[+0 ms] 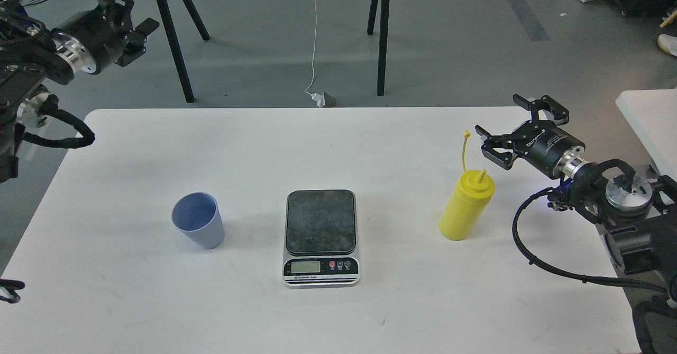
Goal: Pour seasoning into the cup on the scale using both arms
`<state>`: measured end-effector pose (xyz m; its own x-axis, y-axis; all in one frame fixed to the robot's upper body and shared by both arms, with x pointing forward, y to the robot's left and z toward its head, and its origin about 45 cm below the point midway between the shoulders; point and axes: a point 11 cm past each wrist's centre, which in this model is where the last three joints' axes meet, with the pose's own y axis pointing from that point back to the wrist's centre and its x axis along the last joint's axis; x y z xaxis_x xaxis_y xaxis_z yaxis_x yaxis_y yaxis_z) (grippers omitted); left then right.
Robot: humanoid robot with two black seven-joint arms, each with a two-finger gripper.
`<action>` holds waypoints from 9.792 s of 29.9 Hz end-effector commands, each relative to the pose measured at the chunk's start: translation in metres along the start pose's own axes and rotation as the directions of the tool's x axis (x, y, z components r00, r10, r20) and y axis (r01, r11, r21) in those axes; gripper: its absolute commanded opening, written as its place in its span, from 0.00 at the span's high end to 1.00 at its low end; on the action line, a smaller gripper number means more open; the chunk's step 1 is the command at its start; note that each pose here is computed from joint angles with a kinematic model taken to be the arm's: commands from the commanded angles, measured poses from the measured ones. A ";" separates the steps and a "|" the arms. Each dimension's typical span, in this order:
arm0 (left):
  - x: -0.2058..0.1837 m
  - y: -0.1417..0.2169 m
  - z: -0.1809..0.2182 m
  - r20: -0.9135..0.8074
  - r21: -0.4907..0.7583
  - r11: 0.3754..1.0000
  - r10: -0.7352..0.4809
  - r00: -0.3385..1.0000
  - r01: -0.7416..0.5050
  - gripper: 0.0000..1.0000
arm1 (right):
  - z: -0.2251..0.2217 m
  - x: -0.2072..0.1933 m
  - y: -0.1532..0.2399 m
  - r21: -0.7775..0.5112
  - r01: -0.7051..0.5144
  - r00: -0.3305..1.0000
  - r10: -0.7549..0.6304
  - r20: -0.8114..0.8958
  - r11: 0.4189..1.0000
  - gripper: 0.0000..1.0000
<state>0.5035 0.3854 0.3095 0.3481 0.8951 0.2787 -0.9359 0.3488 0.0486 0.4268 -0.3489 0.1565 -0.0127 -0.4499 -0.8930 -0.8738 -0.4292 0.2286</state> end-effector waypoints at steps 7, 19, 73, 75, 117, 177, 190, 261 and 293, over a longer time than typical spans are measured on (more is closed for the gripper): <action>0.007 0.003 0.004 0.009 -0.003 1.000 0.011 1.000 -0.011 0.00 | 0.000 0.001 0.000 0.000 -0.001 1.000 0.001 0.001 1.000 0.01; 0.023 0.015 0.000 0.034 0.021 0.999 0.037 0.999 -0.038 0.00 | 0.000 0.001 0.000 0.005 0.001 1.000 -0.001 0.005 1.000 0.01; -0.101 0.117 -0.106 0.497 0.807 0.429 -0.864 -0.075 0.406 0.03 | 0.006 0.011 0.004 0.001 -0.025 1.000 0.025 0.017 1.000 0.01; -0.105 0.118 -0.108 0.494 0.806 0.423 -0.866 -0.078 0.413 0.04 | 0.005 0.012 0.004 0.001 -0.026 1.000 0.026 0.017 1.000 0.01; -0.196 0.046 -0.006 0.678 0.489 0.544 -0.729 0.095 0.682 1.00 | 0.009 0.019 0.007 -0.001 -0.041 0.999 0.041 0.026 0.999 0.01; -0.063 0.005 0.037 0.247 0.064 0.926 -0.377 0.893 0.373 0.01 | -0.020 0.022 0.161 -0.040 -0.023 0.993 0.027 0.114 0.999 0.01; -0.068 0.008 0.017 0.180 0.072 0.929 -0.370 0.911 0.363 0.00 | 0.067 0.086 0.192 -0.095 -0.121 0.932 0.146 0.330 0.988 0.01; -0.019 0.083 -0.091 -0.318 0.053 0.999 0.029 0.948 -0.013 0.00 | 0.066 -0.237 -0.130 -0.246 -0.016 0.367 -0.223 -0.903 0.969 0.98; -0.022 0.112 -0.127 -0.410 0.098 0.992 0.112 0.905 -0.078 0.00 | 0.182 -0.243 -0.138 -0.238 -0.054 -0.607 -0.221 -0.763 0.970 0.98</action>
<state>0.3979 0.4405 0.1872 0.2320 0.9634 -0.1342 -0.9613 0.2481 0.1197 0.4622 -0.0367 0.2729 0.5751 -0.2354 0.7835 -0.7294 -0.5813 0.3607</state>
